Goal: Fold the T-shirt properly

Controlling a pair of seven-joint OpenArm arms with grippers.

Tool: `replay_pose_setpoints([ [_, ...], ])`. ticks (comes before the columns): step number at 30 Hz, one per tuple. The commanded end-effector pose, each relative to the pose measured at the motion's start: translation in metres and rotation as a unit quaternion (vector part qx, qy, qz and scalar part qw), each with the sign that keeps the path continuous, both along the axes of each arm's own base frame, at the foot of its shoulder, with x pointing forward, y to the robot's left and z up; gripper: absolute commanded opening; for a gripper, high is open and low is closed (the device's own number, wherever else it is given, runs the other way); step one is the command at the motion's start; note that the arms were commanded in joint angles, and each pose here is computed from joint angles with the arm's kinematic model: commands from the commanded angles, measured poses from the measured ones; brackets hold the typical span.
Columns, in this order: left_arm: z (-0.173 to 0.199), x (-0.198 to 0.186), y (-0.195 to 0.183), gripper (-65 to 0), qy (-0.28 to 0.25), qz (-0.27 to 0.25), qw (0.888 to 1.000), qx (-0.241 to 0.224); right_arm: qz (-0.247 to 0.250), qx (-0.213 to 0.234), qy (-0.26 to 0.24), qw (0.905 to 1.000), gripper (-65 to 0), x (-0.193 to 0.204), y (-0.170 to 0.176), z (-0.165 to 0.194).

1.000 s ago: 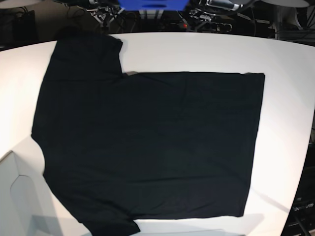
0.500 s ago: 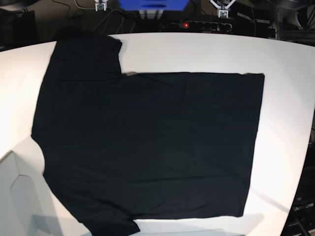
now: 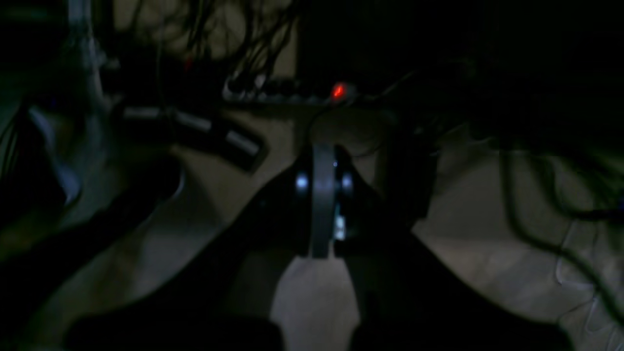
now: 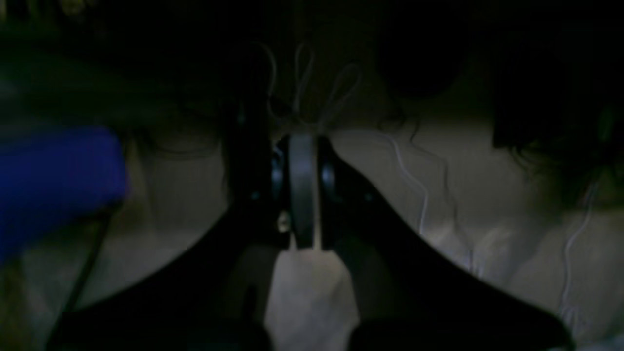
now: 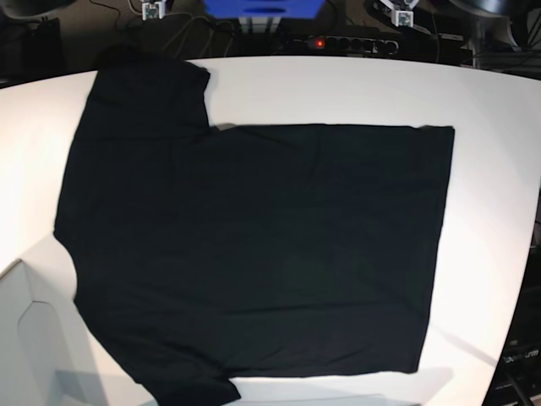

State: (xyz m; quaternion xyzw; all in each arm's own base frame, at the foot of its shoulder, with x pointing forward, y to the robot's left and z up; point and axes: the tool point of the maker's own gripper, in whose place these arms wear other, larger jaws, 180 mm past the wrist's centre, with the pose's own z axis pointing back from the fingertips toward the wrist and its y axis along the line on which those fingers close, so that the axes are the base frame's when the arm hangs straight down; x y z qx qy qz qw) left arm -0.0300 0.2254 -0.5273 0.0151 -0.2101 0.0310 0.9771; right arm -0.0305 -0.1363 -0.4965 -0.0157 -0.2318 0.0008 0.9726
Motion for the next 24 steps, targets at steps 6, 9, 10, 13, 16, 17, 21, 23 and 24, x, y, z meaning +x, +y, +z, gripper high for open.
replay_pose_setpoints([
  [6,0.04,-0.01,0.01,-64.9,-0.023,-0.001,1.0,0.009,0.015,-0.004,-0.04,0.9991,-65.0,0.007,-0.005,0.045],
  [9,0.065,0.002,0.014,-64.9,-0.052,0.001,0.999,0.015,0.016,-0.007,-0.064,0.9978,-65.0,0.019,-0.006,0.065],
  [10,0.075,0.009,0.015,-64.9,-0.065,0.0,0.998,0.016,0.018,-0.007,-0.073,0.9971,-65.0,0.023,-0.006,0.072],
  [13,0.107,0.026,0.018,-64.9,-0.103,-0.005,0.994,0.023,0.019,-0.006,-0.102,0.9946,-65.0,0.037,-0.004,0.095],
  [16,0.137,0.043,0.018,-64.9,-0.136,-0.012,0.99,0.028,0.021,-0.006,-0.126,0.9918,-65.0,0.049,-0.003,0.115],
  [17,0.148,0.051,0.016,-64.9,-0.151,-0.015,0.988,0.028,0.021,-0.005,-0.134,0.9908,-65.0,0.053,-0.002,0.121],
  [21,0.184,0.08,0.018,-64.1,-0.204,-0.024,0.978,0.039,0.022,-0.005,-0.157,0.9873,-61.9,0.065,-0.001,0.133],
  [23,0.195,0.09,0.025,-60.1,-0.223,-0.007,0.974,0.038,0.022,-0.006,-0.165,0.986,-55.6,0.071,-0.002,0.135],
  [24,0.198,0.092,0.03,-56.3,-0.229,0.007,0.973,0.036,0.022,-0.006,-0.17,0.9852,-52.2,0.074,-0.002,0.135],
])
